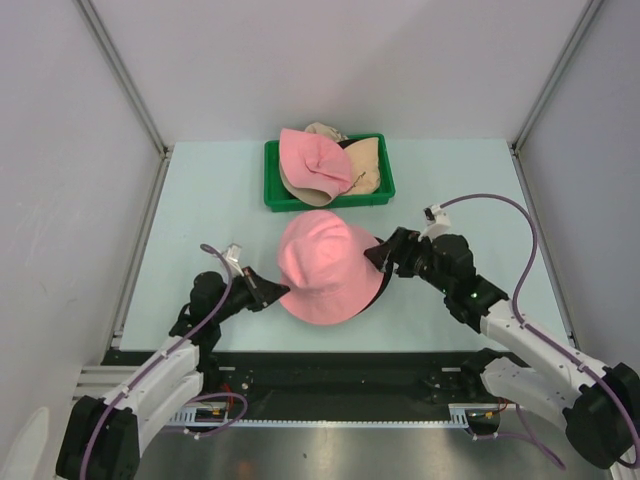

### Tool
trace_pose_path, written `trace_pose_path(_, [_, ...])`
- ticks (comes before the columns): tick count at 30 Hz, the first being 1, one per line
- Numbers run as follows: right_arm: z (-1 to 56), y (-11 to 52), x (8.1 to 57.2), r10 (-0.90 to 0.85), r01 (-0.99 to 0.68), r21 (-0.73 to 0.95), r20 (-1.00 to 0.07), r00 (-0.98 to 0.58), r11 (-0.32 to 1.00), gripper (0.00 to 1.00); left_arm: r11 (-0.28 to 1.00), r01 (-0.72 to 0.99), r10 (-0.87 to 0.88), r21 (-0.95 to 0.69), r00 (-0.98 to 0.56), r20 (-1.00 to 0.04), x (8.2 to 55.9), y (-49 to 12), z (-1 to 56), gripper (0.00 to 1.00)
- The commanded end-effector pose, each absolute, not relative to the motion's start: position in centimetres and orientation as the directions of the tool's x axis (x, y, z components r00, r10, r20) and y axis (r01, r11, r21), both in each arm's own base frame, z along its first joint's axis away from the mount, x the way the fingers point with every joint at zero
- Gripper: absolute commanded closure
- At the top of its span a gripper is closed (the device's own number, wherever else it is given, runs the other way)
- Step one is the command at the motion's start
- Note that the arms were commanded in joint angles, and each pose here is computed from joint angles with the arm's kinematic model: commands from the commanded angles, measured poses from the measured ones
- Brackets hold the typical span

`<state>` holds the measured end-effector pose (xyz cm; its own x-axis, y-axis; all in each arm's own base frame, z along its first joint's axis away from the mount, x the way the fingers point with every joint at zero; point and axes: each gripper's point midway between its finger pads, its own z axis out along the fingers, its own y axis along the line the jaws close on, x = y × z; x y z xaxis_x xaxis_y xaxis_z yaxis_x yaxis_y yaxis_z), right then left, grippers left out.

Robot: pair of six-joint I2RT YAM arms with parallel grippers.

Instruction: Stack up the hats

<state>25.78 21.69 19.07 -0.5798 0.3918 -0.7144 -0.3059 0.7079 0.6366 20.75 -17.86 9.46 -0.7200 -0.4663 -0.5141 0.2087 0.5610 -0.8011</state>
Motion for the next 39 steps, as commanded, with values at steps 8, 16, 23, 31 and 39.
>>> trace_pose_path(8, [18.9,23.2,26.1,0.412,-0.332,0.673,-0.696,-0.588,0.661,0.14,0.608,0.243,-0.409,-0.756,-0.721,-0.56,20.7,-17.7,9.2,1.0])
trace_pose_path(16, [18.4,24.4,25.1,0.436,-0.352,0.737,-0.642,-0.631,0.577,0.21,0.607,0.253,-0.413,-0.753,-0.709,-0.572,20.8,-17.6,9.7,1.0])
trace_pose_path(23, [18.3,24.3,24.7,0.448,-0.338,0.753,-0.623,-0.641,0.565,0.61,0.617,0.25,-0.41,-0.746,-0.707,-0.576,20.9,-17.5,9.6,1.0])
trace_pose_path(31, [14.2,22.6,24.5,0.444,-0.211,0.725,-0.596,-0.67,0.655,1.0,0.625,0.248,-0.405,-0.74,-0.708,-0.579,21.2,-17.5,9.5,1.0])
trace_pose_path(39, [9.9,20.8,23.8,0.417,-0.086,0.639,-0.592,-0.69,0.764,1.0,0.659,0.216,-0.404,-0.721,-0.707,-0.58,21.4,-16.9,8.8,1.0])
